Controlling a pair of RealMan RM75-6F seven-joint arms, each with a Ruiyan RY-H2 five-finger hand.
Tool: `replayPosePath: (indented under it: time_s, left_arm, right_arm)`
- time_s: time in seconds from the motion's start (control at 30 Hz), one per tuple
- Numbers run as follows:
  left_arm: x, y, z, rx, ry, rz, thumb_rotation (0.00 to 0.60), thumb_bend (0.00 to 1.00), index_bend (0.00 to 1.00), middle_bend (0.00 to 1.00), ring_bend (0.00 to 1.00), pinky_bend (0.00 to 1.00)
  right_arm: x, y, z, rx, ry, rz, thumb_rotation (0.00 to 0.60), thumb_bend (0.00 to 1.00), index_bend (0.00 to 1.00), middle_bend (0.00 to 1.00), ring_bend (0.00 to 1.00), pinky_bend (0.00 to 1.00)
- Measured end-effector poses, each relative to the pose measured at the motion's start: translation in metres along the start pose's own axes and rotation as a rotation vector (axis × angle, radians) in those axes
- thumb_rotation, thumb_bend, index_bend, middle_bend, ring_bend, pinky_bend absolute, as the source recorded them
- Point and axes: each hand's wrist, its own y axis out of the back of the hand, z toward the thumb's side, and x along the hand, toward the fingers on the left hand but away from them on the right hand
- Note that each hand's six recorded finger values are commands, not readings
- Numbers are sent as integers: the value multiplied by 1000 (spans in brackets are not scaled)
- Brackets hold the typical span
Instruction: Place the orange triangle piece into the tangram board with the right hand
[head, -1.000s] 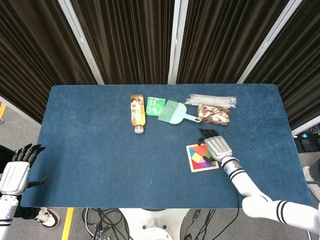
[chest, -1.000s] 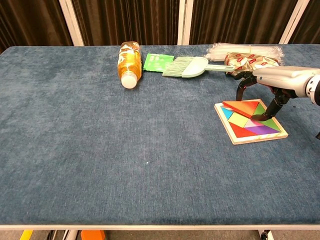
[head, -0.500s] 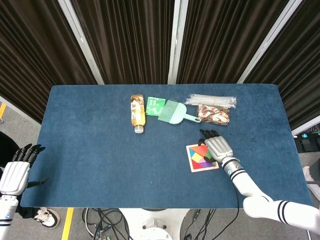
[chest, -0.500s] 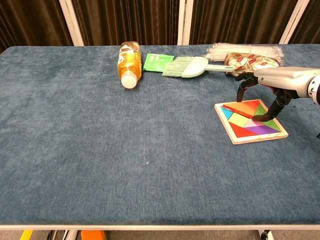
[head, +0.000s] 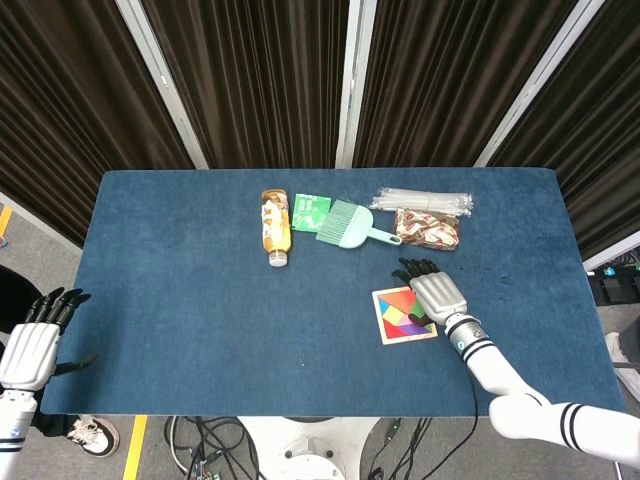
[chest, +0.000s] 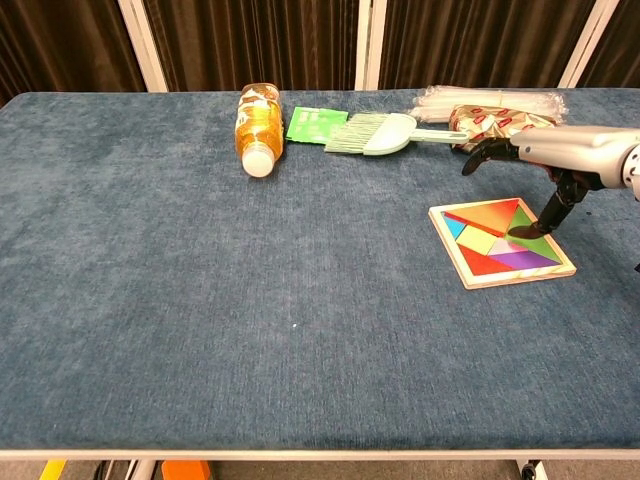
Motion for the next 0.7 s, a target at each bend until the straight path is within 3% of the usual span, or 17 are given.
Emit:
replayPosePath:
  time_s: [0.1, 0.27, 0.7]
  left_arm:
    - [0, 0, 0, 0, 0, -1, 600, 0, 174, 130, 50, 136]
    - [0, 0, 1, 2, -4, -1, 600, 0, 174, 129, 50, 136]
    - [1, -2, 0, 5, 2, -11, 600, 0, 174, 129, 50, 137]
  right_arm:
    - [4, 6, -2, -12, -1, -26, 600, 176, 132, 0, 0, 0]
    - [6, 10, -14, -16, -26, -49, 600, 176, 5, 0, 0, 0]
    - [-14, 8, -30, 22, -74, -46, 600, 176, 0, 0, 0, 0]
